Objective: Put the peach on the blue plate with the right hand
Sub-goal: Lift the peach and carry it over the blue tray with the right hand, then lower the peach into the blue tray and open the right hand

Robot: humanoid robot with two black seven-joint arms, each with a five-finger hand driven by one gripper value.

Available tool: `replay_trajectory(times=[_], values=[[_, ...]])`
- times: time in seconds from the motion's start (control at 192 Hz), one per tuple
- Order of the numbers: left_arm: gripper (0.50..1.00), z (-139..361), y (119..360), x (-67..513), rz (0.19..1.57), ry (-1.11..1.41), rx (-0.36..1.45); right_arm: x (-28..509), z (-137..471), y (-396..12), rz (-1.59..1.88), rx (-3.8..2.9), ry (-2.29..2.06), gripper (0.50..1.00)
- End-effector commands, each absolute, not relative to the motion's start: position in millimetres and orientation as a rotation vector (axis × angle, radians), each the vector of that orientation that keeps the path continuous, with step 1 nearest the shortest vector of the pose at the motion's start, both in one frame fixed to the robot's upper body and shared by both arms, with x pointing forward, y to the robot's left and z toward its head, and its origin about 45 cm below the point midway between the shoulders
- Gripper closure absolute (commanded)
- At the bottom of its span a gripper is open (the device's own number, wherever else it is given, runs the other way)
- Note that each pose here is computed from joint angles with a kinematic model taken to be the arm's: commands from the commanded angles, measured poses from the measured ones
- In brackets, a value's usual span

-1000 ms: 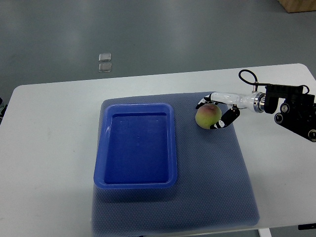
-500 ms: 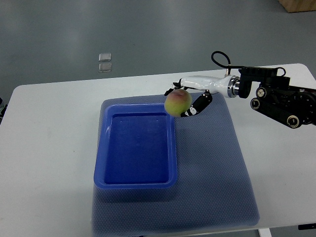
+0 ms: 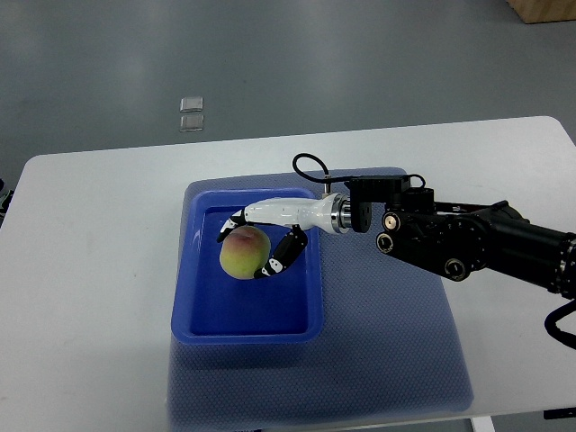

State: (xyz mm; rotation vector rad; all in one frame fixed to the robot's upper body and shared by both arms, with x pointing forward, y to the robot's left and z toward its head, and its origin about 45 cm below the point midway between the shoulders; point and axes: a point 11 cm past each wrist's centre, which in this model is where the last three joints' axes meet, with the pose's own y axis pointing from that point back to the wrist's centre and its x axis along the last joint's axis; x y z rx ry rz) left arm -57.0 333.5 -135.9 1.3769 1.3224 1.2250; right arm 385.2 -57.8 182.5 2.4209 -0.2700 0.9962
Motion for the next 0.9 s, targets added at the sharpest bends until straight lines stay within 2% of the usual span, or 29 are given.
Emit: replay_trajectory(times=[0.0, 0.031, 0.068, 0.109, 0.146, 0.453, 0.656, 0.896], values=[[0.5, -135.9, 333.5, -57.0, 1.225, 1.322, 1.377, 383.8, 177.9, -59.9, 0.993, 2.413, -0.266, 0.711], [0.5, -135.9, 333.5, -57.0, 1.225, 1.322, 1.377, 384.1, 177.7, -60.2, 0.992, 2.411, -0.267, 0.691], [0.5, -135.9, 333.5, -57.0, 1.225, 1.322, 1.377, 384.1, 177.7, -60.2, 0.992, 2.411, -0.267, 0.638], [0.5, -135.9, 333.5, -57.0, 1.225, 1.322, 1.377, 384.1, 177.7, -60.2, 0.992, 2.411, -0.267, 0.617], [0.5, -135.9, 333.5, -57.0, 1.225, 1.322, 1.377, 384.4, 178.0, -60.2, 0.993, 2.412, -0.269, 0.572], [0.5, -135.9, 333.5, -57.0, 1.225, 1.322, 1.377, 389.5, 181.6, -68.7, 0.984, 2.413, -0.301, 0.572], [0.5, -135.9, 333.5, -57.0, 1.225, 1.322, 1.377, 405.0, 202.8, -97.3, 0.933, 2.464, -0.379, 0.572], [0.5, -135.9, 333.5, -57.0, 1.225, 1.322, 1.377, 417.4, 226.1, -134.2, 0.408, 2.739, -0.521, 0.572]])
